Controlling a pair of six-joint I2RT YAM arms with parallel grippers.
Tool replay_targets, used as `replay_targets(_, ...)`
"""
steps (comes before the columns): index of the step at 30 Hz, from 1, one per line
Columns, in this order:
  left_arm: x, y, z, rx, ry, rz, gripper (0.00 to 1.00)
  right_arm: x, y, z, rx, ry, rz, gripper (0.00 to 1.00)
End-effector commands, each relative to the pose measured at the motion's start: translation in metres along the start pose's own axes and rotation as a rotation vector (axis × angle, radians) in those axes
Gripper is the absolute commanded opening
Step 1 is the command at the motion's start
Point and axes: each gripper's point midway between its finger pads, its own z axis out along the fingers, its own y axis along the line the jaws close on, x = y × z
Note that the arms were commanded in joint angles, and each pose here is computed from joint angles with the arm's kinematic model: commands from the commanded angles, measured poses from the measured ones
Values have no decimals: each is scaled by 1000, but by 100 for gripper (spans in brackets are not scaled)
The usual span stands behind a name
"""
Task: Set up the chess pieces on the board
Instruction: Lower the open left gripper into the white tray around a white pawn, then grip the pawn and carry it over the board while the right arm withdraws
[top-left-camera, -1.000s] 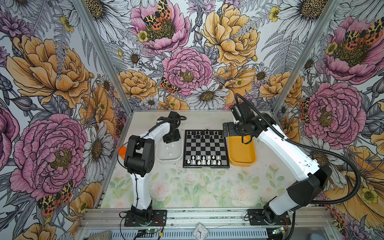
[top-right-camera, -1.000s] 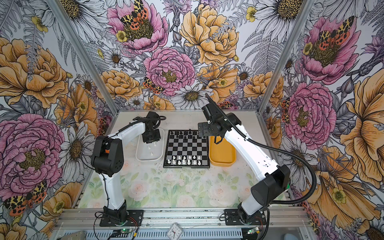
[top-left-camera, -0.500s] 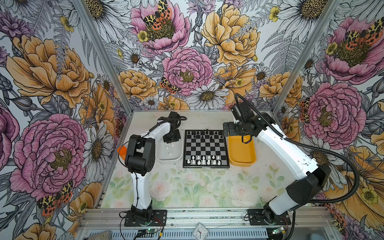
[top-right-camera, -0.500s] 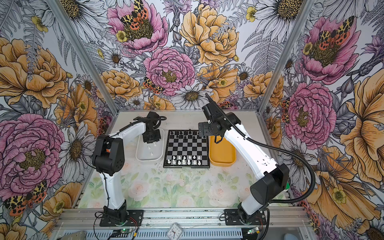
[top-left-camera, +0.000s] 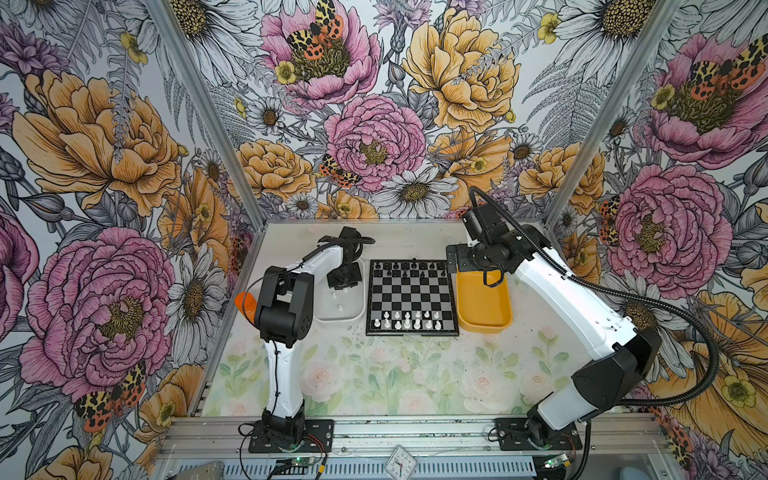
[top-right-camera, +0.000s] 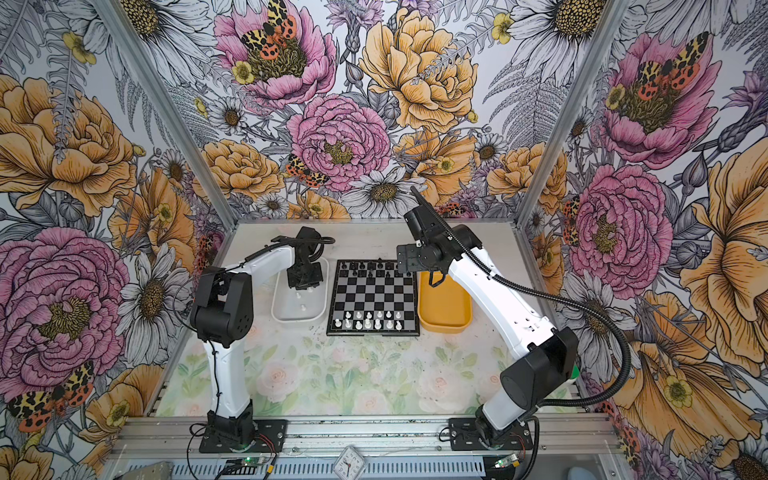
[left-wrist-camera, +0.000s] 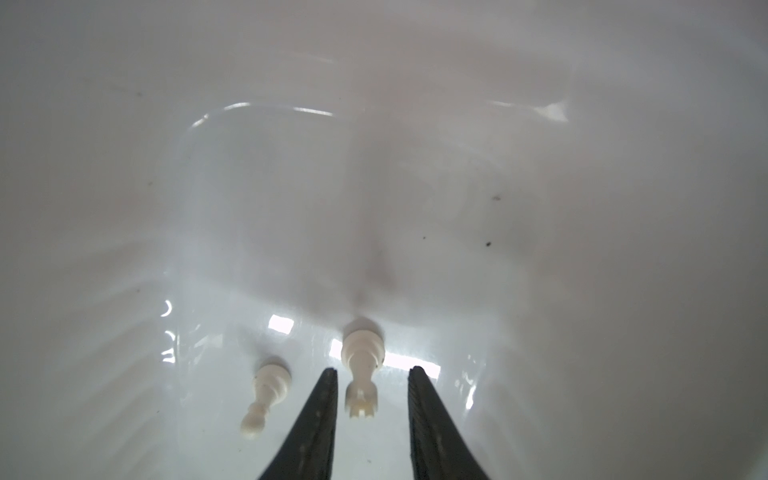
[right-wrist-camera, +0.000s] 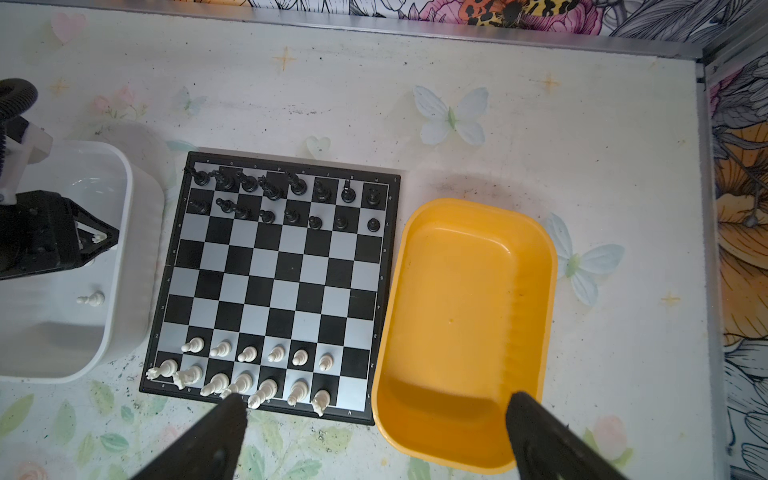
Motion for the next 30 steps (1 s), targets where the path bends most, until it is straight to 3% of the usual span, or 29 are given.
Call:
replay_targets(1,-4,1,2,8,-7,9,28,-9,-3,-7,6,-38,10,100)
replay_targets(16,-6,-1,-10,28,-26,6,14,-7,-6,-10,8,-41,7,100)
replay_targets(30,-19,-38,-101,88,-144,73,14,7,-14,-26,2,-59,12,100)
